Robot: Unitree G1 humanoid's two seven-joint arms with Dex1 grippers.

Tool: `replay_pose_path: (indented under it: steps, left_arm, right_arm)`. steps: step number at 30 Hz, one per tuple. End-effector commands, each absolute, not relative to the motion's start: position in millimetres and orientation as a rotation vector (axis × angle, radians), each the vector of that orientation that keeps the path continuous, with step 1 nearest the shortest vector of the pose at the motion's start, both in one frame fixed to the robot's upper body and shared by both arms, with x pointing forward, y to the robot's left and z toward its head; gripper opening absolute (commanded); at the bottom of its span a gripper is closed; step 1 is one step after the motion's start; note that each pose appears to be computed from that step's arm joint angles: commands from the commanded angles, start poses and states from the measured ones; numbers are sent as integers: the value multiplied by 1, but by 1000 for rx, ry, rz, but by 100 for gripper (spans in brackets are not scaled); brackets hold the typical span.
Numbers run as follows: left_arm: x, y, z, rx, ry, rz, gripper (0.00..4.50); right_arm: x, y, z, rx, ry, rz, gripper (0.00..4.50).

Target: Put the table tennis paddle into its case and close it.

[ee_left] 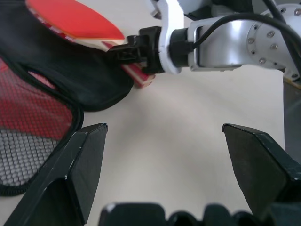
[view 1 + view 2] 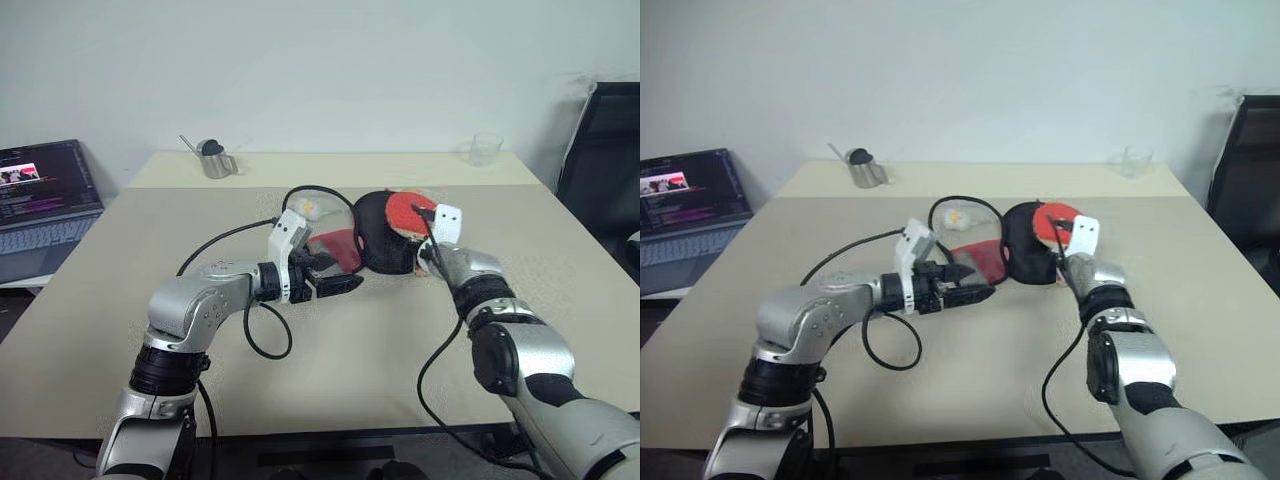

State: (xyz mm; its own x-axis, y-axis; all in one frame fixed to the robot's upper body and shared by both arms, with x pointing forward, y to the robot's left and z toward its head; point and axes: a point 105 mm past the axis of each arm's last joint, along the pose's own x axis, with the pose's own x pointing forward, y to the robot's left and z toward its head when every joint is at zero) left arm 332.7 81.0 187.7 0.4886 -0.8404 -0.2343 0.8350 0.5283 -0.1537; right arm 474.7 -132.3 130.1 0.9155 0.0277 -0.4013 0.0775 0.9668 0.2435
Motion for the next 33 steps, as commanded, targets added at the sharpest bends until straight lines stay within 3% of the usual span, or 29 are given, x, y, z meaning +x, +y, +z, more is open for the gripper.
replay_pose_path:
  steps: [1, 19, 33]
  left_arm:
    - [327, 87, 204, -5, 238, -1004, 429]
    - [321, 92, 203, -15, 242, -963, 429]
    - [319, 93, 197, -25, 256, -943, 429]
  right_arm:
    - [485, -123, 168, 264, 279, -10, 109]
    - [488, -95, 180, 240, 236, 42, 109]
    - [488, -110, 176, 171, 252, -2, 109]
